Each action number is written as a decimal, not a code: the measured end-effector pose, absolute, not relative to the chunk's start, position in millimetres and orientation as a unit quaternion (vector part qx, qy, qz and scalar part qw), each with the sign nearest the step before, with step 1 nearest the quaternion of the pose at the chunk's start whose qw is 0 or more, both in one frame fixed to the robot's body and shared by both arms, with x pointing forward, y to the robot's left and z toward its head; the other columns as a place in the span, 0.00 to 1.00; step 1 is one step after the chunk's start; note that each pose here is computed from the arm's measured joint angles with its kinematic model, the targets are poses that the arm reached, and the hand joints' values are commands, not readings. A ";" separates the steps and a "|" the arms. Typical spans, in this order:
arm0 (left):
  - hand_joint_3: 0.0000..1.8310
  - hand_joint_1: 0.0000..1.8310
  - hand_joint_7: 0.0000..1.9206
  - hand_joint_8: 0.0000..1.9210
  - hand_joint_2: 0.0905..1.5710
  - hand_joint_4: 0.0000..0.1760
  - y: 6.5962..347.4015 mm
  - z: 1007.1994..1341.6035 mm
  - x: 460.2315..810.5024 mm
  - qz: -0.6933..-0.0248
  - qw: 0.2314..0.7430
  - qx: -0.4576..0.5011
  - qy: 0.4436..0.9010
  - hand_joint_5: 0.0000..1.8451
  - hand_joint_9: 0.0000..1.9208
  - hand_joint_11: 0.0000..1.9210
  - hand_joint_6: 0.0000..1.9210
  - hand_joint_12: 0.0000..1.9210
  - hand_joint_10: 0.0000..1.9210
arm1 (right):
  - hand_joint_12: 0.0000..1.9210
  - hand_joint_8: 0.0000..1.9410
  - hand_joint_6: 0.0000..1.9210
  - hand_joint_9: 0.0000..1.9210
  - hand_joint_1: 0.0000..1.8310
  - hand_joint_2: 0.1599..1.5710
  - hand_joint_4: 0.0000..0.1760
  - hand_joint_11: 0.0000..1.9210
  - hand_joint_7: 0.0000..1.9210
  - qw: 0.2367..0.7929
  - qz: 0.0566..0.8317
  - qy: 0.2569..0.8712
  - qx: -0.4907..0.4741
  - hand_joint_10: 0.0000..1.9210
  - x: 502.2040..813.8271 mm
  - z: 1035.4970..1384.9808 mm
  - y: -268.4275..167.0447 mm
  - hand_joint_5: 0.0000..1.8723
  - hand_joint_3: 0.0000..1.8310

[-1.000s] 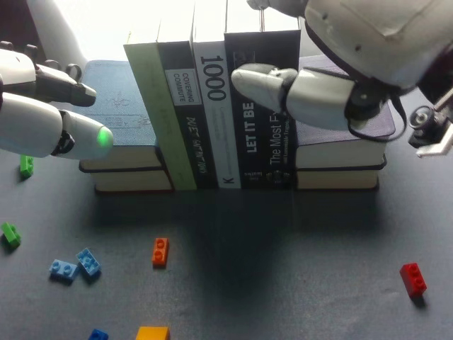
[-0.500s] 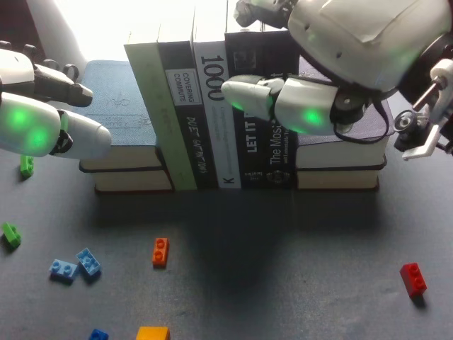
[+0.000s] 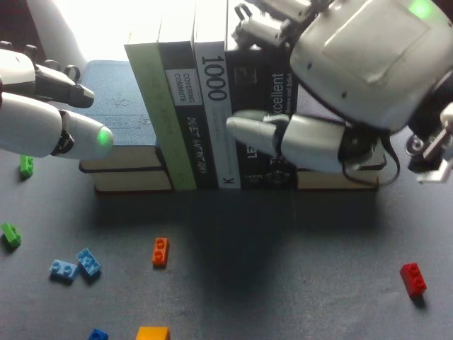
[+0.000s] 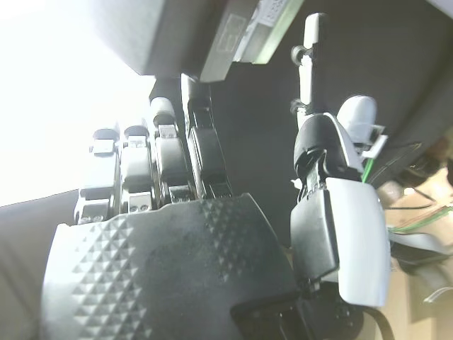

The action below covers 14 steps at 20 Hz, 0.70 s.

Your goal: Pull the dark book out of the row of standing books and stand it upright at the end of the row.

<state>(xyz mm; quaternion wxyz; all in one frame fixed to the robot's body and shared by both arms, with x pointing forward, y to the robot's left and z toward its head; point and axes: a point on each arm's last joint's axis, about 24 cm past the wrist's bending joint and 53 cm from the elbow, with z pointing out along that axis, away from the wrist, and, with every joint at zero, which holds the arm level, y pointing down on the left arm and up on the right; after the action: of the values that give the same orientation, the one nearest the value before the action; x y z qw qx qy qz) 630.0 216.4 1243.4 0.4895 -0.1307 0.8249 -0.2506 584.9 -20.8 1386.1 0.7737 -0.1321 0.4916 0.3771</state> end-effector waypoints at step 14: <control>0.00 0.00 0.12 0.00 0.75 0.20 216.1 1243.3 629.9 -0.251 0.489 -0.131 0.825 0.13 0.13 0.12 0.00 0.14 0.00 | 0.00 0.00 0.30 0.00 0.00 0.72 0.00 0.00 0.08 0.747 0.358 0.538 -0.153 0.00 537.0 1355.2 -10.0 0.24 0.00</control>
<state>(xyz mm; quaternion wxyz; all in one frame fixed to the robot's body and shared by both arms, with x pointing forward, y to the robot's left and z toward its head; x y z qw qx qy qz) 629.9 216.1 1243.3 0.4893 -0.1306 0.8250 -0.2507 537.0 -10.0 1355.2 0.7474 -0.1532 0.5382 0.3581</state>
